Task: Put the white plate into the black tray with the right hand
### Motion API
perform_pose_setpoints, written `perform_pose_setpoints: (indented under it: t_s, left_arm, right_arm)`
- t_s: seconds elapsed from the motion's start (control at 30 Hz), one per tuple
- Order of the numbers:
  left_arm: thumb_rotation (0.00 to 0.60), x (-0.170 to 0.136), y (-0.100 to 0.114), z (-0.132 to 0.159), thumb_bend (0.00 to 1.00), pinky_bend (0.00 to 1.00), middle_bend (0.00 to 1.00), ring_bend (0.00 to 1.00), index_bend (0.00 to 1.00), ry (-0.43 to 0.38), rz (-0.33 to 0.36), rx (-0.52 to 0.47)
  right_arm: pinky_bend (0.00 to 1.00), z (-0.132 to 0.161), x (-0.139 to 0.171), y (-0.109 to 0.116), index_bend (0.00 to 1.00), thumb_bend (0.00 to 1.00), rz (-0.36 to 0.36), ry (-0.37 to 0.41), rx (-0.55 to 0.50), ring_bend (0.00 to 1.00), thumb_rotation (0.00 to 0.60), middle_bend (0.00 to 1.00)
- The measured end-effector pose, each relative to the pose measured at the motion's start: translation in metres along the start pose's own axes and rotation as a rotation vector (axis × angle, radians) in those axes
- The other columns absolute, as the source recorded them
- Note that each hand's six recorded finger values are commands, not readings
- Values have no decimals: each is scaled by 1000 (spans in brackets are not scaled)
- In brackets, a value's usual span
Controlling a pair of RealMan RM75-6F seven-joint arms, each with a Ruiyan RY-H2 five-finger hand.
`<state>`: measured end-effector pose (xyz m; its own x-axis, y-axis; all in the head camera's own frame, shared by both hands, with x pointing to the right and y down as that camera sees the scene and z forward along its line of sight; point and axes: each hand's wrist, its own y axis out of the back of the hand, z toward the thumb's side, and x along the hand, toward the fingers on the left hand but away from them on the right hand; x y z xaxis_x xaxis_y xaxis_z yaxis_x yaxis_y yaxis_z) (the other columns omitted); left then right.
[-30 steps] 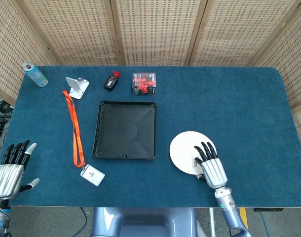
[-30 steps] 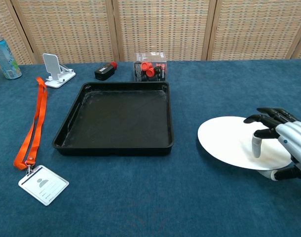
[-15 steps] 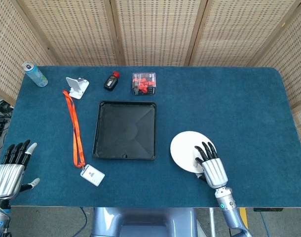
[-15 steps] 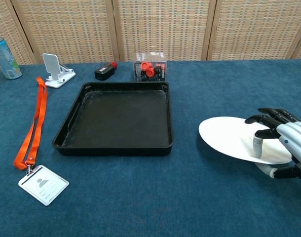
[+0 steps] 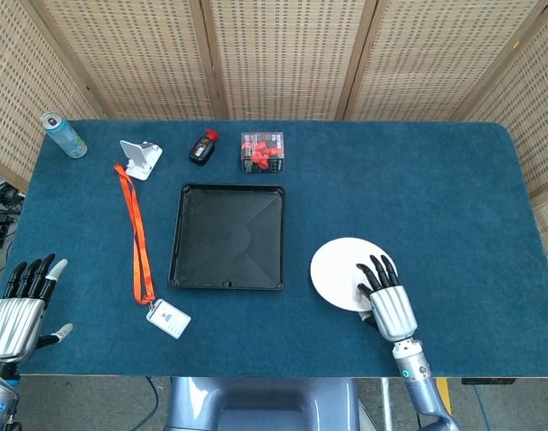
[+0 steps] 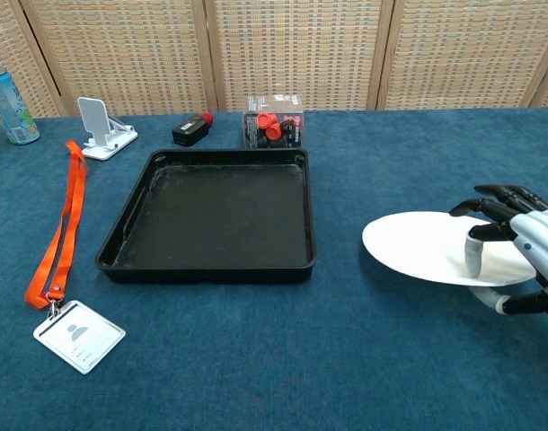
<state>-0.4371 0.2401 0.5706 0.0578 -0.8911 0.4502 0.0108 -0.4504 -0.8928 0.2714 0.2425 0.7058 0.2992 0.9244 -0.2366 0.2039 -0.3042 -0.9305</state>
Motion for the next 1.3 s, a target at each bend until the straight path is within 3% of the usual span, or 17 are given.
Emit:
perform_pose_setpoints:
  t_s: [0.37, 0.9, 1.3]
  left_arm:
    - [600, 0, 1, 0, 24, 0, 0, 0, 0, 1, 1, -5]
    - [600, 0, 2, -1, 25, 0, 0, 0, 0, 3, 3, -11]
    - [600, 1, 4, -4, 25, 0, 0, 0, 0, 12, 10, -17]
  right_arm:
    - [100, 1, -6, 12, 689, 495, -95, 7, -18, 112, 600, 326]
    - [100, 2, -15, 25, 694, 481, -149, 17, -18, 116, 600, 333]
    - [104, 6, -39, 65, 693, 461, -301, 33, -35, 117, 600, 333]
